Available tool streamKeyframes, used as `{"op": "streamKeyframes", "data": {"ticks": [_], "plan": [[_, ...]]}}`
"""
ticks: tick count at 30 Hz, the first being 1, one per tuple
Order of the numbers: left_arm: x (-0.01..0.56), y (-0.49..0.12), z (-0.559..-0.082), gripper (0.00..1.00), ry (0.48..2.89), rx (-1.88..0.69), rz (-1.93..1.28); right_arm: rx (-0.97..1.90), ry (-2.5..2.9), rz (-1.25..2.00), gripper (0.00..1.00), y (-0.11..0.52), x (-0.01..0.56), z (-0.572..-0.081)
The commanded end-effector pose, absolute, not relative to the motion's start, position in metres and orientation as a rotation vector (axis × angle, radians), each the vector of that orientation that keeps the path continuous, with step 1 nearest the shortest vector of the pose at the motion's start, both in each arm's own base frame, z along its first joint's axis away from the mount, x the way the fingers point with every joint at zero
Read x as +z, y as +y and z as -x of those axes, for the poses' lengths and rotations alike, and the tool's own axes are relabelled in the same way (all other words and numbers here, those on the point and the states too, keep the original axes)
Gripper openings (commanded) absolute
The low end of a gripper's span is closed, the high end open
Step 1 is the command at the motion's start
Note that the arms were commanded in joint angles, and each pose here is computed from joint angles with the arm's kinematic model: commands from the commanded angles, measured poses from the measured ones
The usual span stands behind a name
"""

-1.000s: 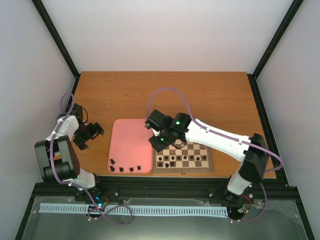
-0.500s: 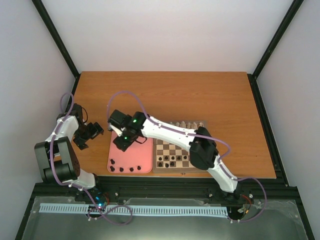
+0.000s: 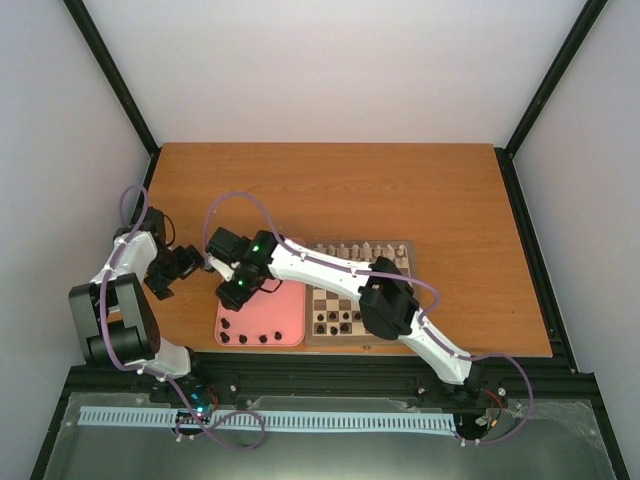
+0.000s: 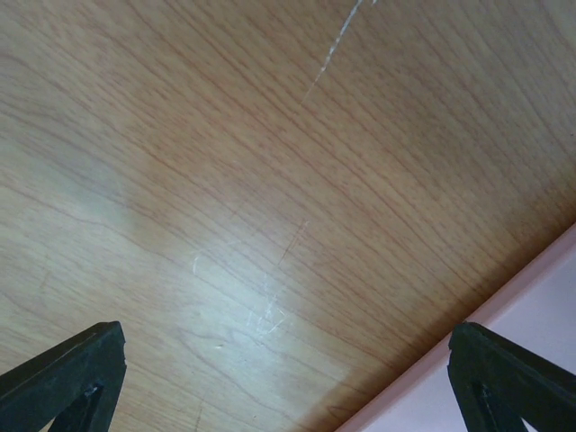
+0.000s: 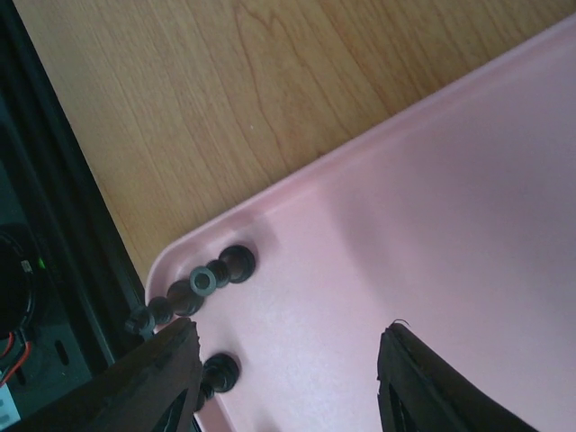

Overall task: Set up the chess pieces on the board
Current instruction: Pick up the chess piece from the storage box.

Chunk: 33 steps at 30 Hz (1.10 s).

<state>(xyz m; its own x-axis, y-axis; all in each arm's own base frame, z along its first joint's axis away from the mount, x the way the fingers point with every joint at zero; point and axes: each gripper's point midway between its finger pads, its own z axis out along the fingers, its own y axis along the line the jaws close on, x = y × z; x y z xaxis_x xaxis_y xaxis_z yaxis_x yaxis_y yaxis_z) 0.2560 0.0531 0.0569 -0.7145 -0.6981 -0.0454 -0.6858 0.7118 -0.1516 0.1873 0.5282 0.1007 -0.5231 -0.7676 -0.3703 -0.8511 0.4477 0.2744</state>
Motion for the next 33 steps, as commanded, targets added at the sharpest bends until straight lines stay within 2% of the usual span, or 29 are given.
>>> {"op": "streamKeyframes", "data": {"ticks": [1,11,21,27,31,33], "plan": [[0.062,0.058,-0.259,1.0,2.803,-0.15,1.104,0.717,2.481,1.47,0.54,0.544,0.097,-0.176],[0.06,0.055,-0.259,1.0,2.803,-0.166,1.107,0.775,2.48,1.573,0.52,0.561,0.075,-0.151],[0.057,0.048,-0.257,1.0,2.802,-0.22,1.103,0.749,2.527,1.581,0.48,0.561,0.053,-0.146],[0.057,0.047,-0.258,1.0,2.797,-0.235,1.102,0.715,2.528,1.577,0.44,0.563,0.047,-0.151],[0.058,0.047,-0.258,1.0,2.796,-0.238,1.103,0.684,2.521,1.575,0.36,0.562,0.046,-0.156],[0.058,0.047,-0.259,1.0,2.796,-0.239,1.101,0.675,2.515,1.569,0.36,0.562,0.047,-0.159]]}}
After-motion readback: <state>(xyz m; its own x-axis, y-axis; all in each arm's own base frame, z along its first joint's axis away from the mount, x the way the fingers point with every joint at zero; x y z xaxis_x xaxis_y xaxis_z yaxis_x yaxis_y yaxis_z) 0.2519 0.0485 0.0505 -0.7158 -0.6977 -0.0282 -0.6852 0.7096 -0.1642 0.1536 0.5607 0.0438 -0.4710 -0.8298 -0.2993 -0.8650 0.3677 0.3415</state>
